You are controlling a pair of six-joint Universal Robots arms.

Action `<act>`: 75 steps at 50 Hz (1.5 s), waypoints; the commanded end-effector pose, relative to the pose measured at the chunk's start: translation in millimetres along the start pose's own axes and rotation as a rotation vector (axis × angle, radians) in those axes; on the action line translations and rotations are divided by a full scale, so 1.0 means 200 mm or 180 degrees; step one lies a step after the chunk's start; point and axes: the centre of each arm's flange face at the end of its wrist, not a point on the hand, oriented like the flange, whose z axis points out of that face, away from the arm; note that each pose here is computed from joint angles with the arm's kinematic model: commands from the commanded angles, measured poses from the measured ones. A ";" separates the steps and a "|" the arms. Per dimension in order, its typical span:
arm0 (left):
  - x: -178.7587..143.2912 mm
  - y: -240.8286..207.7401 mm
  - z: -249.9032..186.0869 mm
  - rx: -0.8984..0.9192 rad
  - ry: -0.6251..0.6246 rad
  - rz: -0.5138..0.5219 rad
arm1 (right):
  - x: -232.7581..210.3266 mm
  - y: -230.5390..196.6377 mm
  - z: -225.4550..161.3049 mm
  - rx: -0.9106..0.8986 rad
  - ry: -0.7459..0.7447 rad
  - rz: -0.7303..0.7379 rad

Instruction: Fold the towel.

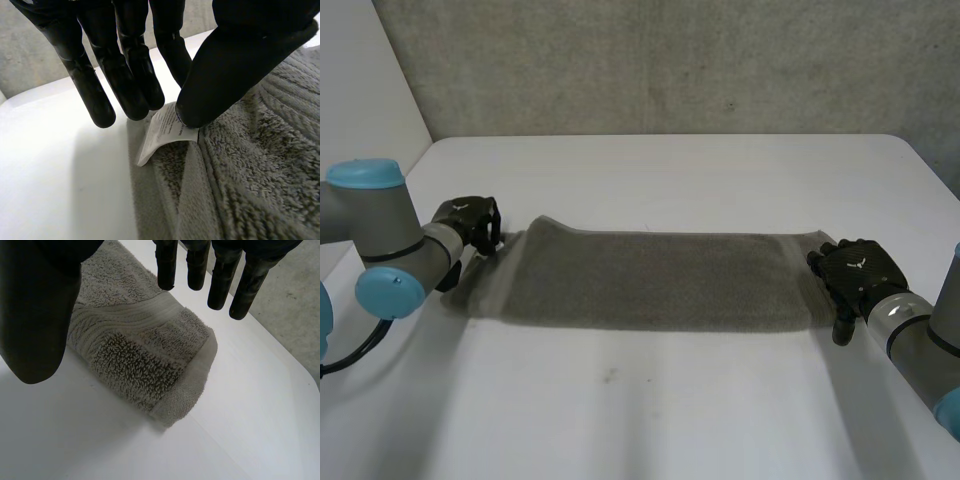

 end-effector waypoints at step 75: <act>0.09 -0.23 -0.61 0.0144 -0.0276 -0.0592 | 0.23 0.14 0.15 0.0053 0.0293 0.0102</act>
